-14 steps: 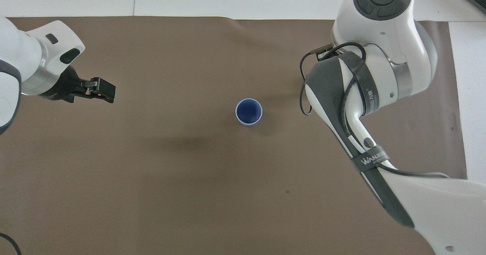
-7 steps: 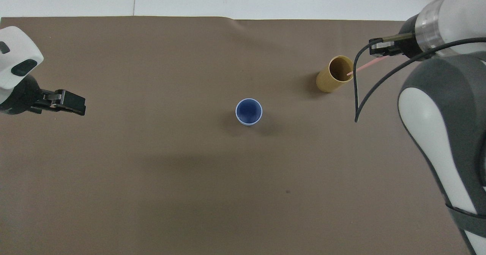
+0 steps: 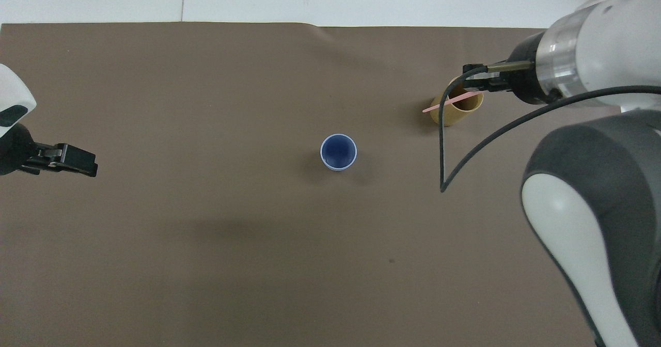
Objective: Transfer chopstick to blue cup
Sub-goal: 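Carry the chopstick over the blue cup and drop it in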
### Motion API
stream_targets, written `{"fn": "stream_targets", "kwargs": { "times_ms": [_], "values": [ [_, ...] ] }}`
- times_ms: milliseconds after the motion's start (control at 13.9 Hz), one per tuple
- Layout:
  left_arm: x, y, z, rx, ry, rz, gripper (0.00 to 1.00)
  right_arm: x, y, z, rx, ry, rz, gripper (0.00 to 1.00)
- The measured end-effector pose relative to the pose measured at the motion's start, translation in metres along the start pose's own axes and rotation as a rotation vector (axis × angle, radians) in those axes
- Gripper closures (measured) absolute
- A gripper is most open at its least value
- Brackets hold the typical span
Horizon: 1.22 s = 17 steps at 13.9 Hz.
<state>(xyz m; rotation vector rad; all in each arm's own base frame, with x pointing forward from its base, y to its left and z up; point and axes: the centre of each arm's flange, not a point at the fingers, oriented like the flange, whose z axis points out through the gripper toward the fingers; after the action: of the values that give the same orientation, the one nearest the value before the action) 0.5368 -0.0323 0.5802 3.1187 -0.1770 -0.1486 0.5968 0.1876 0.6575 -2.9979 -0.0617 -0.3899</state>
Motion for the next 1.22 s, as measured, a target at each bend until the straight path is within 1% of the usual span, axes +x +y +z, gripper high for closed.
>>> {"fn": "stream_targets", "kwargs": {
  "times_ms": [144,287,431,503,718,933,1221],
  "values": [
    [0.0,0.006,-0.012,0.003,0.031,0.011,0.0,-0.008,-0.045,0.012,0.024,0.006,-0.036,0.91],
    [-0.006,0.003,-0.04,0.007,0.084,0.004,0.0,-0.016,-0.076,0.023,0.035,-0.005,-0.049,0.91],
    [-0.013,0.0,-0.059,0.009,0.119,-0.001,0.0,-0.026,-0.102,0.035,0.027,-0.018,-0.077,0.91],
    [-0.016,0.001,-0.063,0.01,0.123,-0.001,0.0,-0.031,-0.116,0.042,0.016,-0.022,-0.101,0.91],
    [-0.021,0.002,-0.06,0.008,0.084,0.0,0.0,-0.04,-0.143,0.067,-0.007,-0.024,-0.144,0.91],
    [-0.022,0.002,-0.059,0.007,0.075,0.0,0.0,-0.042,-0.142,0.083,-0.02,-0.046,-0.144,0.91],
    [-0.022,0.0,-0.059,0.006,0.074,-0.004,0.0,-0.054,-0.147,0.099,-0.032,-0.082,-0.162,0.91]
  ]
}}
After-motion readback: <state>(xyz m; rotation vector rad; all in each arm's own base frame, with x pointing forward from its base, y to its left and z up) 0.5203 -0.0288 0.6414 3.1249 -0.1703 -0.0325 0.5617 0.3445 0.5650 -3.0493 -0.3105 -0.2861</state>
